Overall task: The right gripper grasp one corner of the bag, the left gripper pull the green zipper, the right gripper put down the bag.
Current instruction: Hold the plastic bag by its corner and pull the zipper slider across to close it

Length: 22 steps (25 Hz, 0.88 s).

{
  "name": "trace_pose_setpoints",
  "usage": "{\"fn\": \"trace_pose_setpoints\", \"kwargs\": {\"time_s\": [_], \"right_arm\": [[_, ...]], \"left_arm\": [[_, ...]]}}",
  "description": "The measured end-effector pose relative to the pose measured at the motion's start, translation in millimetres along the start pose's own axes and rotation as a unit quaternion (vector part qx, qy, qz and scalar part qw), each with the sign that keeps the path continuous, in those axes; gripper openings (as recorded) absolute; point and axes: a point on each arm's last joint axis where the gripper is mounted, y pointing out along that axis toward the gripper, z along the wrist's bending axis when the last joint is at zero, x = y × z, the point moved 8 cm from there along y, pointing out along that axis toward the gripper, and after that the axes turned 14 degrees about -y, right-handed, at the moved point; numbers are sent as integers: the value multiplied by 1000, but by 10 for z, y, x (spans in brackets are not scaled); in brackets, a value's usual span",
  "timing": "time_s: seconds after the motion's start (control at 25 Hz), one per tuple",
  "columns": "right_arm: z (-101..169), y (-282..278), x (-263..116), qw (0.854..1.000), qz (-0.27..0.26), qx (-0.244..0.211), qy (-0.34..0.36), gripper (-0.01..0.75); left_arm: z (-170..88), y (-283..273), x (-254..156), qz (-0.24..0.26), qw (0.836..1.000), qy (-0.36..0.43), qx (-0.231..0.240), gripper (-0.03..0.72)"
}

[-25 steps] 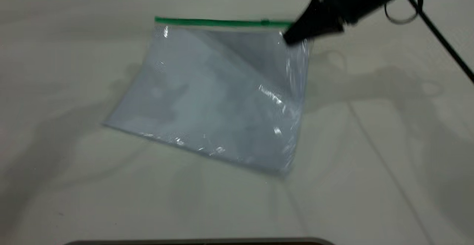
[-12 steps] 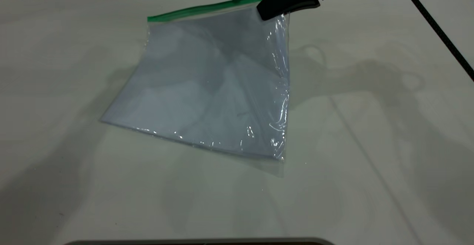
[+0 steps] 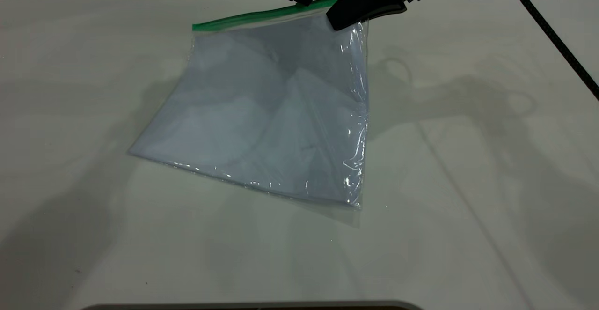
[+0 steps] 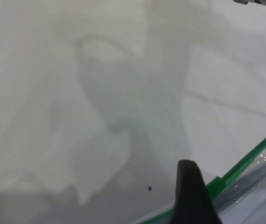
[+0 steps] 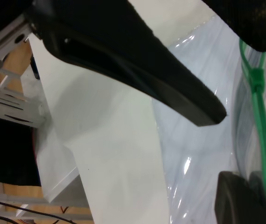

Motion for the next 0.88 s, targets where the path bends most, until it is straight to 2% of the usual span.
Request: {"fn": "trace_pose_setpoints", "kwargs": {"time_s": [0.28, 0.4, 0.88], "right_arm": [[46, -1, -1, 1000, 0, 14, 0, 33], [48, -1, -1, 1000, 0, 14, 0, 33], [54, -11, -13, 1000, 2, 17, 0, 33]], "left_arm": [[57, 83, -75, 8, 1000, -8, -2, 505], [59, 83, -75, 8, 1000, -7, -2, 467], [18, 143, -56, 7, 1000, 24, 2, 193]]}}
